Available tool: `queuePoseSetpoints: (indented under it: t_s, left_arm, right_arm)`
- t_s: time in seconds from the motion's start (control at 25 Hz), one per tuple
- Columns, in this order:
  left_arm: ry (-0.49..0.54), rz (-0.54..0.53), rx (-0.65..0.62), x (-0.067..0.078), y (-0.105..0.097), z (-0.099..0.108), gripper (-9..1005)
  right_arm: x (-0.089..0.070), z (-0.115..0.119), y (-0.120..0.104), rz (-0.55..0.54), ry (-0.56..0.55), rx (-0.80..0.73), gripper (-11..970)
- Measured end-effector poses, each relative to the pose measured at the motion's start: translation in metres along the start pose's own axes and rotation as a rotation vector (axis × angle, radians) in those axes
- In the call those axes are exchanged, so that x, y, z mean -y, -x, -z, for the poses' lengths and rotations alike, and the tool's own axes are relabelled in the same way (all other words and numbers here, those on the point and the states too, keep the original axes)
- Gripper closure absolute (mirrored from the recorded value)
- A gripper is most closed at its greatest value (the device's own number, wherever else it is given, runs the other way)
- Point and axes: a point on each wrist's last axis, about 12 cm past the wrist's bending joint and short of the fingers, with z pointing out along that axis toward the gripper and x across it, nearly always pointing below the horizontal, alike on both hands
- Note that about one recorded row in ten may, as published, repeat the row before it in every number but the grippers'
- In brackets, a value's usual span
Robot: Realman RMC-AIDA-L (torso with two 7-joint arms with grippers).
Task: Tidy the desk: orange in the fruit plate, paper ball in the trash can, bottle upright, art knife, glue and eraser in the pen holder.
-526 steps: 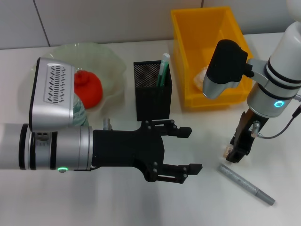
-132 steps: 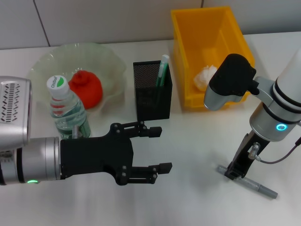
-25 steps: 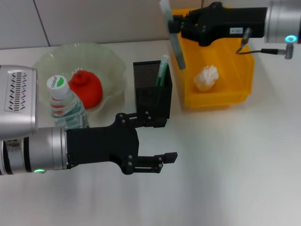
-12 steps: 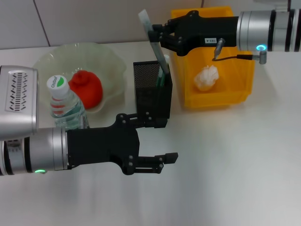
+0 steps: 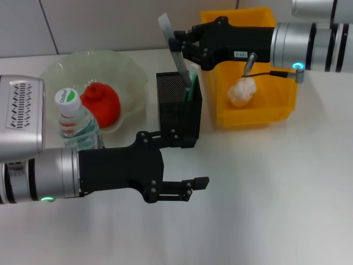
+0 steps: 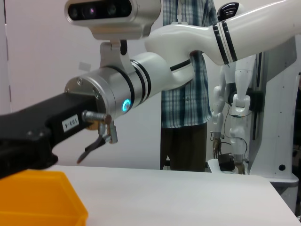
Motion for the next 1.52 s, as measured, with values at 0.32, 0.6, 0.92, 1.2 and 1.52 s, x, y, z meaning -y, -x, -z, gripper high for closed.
queuePoseSetpoints:
  t_s: [0.32,0.6,0.92,1.2,1.52]
  left_arm:
    - [0.000,0.001,0.000,0.000,0.000,0.000,210]
    - [0.000,0.004,0.000,0.000,-0.001,0.000,210]
    - [0.001,0.005,-0.001,0.000,-0.001,0.000,210]
    - [0.000,0.011,-0.003,0.001,-0.003,0.000,211]
    - [0.001,0.010,-0.004,0.001,-0.003,0.001,211]
  right_arm:
    - [-0.004,-0.006,-0.003,0.007,-0.005,0.001,789]
    - [-0.006,-0.010,-0.008,0.006,-0.020,0.004,786]
    - [-0.005,-0.011,-0.009,-0.001,-0.037,-0.001,782]
    - [-0.005,-0.013,-0.014,-0.018,-0.063,-0.009,779]
    - [-0.005,-0.014,-0.015,-0.047,-0.066,-0.020,776]
